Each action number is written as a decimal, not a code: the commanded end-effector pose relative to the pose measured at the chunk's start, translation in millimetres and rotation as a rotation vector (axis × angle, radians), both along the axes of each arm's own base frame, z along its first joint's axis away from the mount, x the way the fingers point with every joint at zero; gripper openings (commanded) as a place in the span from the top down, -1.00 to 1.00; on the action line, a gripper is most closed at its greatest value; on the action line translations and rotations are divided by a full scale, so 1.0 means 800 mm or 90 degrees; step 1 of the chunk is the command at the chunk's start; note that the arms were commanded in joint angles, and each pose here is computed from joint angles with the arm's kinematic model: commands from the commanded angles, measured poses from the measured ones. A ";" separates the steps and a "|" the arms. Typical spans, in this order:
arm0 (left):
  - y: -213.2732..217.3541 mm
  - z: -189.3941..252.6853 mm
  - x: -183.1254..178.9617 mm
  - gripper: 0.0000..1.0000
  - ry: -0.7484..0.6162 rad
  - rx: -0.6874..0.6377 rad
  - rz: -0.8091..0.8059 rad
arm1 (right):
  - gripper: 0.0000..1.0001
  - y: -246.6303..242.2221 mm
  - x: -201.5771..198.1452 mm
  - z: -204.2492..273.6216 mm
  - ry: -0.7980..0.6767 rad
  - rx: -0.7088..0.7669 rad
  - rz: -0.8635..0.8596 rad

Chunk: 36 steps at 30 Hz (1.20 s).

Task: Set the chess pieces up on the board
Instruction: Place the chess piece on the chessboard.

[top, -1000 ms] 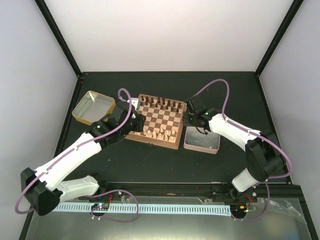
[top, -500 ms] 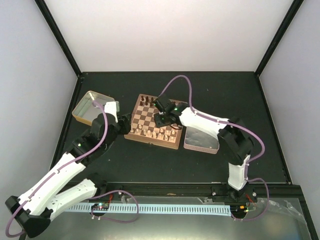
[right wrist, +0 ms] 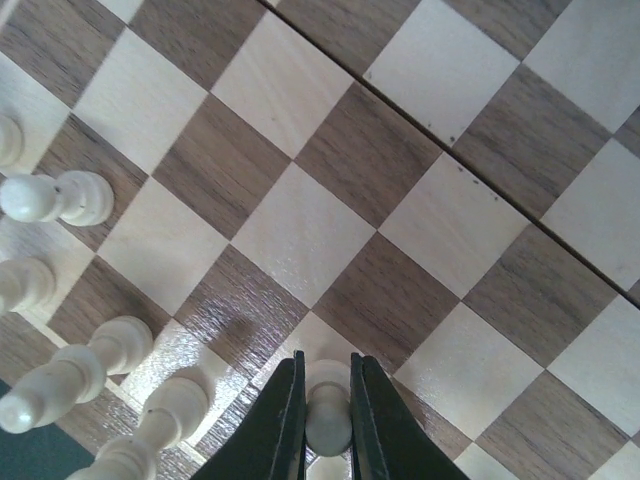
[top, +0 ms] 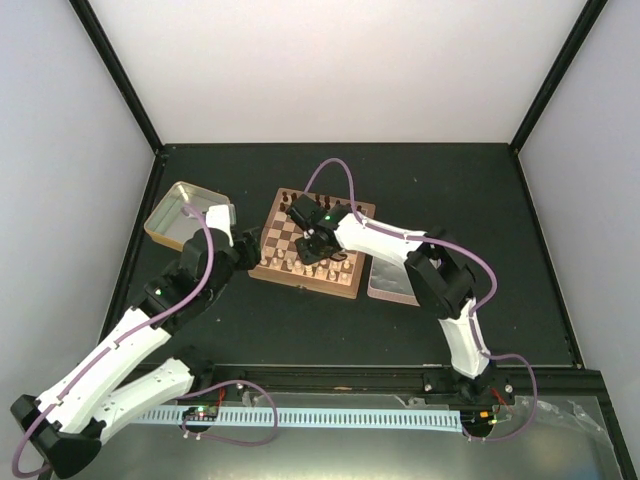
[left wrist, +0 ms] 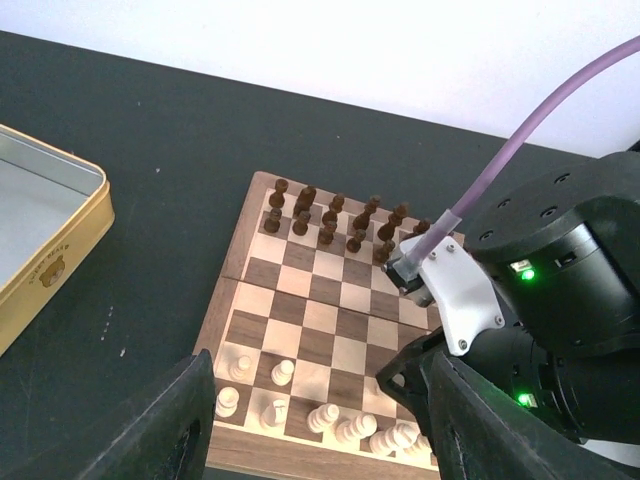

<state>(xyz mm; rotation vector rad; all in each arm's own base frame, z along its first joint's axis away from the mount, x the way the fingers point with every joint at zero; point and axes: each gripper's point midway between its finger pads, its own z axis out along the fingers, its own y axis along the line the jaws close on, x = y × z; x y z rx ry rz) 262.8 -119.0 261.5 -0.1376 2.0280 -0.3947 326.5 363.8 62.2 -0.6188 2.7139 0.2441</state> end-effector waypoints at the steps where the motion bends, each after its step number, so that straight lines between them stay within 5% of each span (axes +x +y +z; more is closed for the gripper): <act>1: 0.005 0.009 0.001 -0.20 -0.016 -0.014 0.013 | 0.82 0.002 -0.005 -0.002 0.014 -0.013 0.015; 23: 0.004 0.006 0.002 -0.21 -0.009 -0.014 0.010 | 0.54 0.004 -0.005 -0.005 0.022 -0.017 0.018; 36: 0.003 0.004 0.002 -0.21 -0.004 -0.013 0.008 | 0.67 0.001 0.004 0.011 -0.005 -0.023 0.005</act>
